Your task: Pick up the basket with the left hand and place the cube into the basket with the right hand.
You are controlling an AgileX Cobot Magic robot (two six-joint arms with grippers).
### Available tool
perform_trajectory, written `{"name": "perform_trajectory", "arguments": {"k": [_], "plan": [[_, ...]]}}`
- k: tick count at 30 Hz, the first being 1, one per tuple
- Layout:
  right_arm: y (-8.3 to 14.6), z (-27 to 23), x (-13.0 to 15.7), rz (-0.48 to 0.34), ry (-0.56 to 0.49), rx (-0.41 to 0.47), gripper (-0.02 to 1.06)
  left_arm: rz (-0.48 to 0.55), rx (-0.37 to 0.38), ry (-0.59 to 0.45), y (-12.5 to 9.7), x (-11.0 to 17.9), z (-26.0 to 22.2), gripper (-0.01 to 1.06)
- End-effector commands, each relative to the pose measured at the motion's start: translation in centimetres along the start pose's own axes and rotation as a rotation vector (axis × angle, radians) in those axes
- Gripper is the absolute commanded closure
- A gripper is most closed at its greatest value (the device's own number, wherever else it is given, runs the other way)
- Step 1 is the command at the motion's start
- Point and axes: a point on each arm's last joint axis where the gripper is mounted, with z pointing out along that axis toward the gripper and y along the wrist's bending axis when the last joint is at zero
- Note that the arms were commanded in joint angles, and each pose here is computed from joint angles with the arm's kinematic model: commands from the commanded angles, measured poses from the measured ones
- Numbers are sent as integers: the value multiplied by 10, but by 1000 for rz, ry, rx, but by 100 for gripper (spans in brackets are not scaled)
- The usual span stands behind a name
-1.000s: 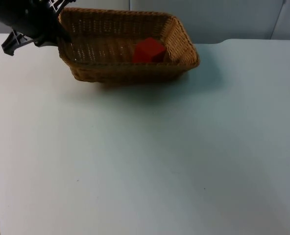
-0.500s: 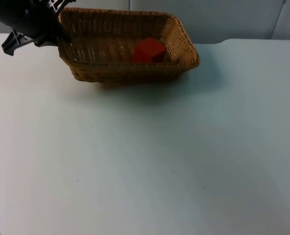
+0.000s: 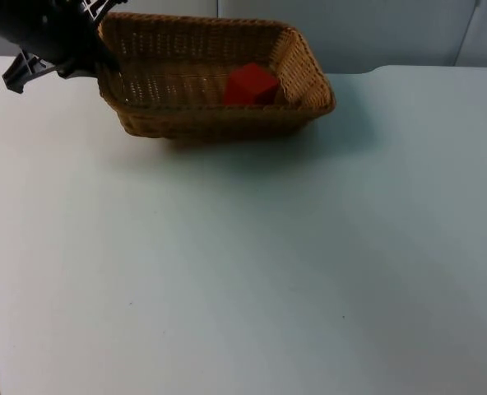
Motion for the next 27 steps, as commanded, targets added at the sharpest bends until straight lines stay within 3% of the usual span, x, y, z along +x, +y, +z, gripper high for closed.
{"name": "perform_trajectory", "arguments": {"k": [1,9,14,18,27], "plan": [[-15,-19,-4,-3,-11,16,105,-29,23,-32,-7,-6,-6,105],[-40,-48,-2,11,30,-217,105,-29,23,-32,-7,-6,-6,105],[-53,-56,4,7,84,-225,105,-29,22,-33,-7,-7,-6,105],[-57,-61,3,24,61,-284,105,-25,20,-35,-7,-7,-6,105],[-55,-62,6,23,99,-300,105,-26,18,-38,-6,-7,-6,105]]}}
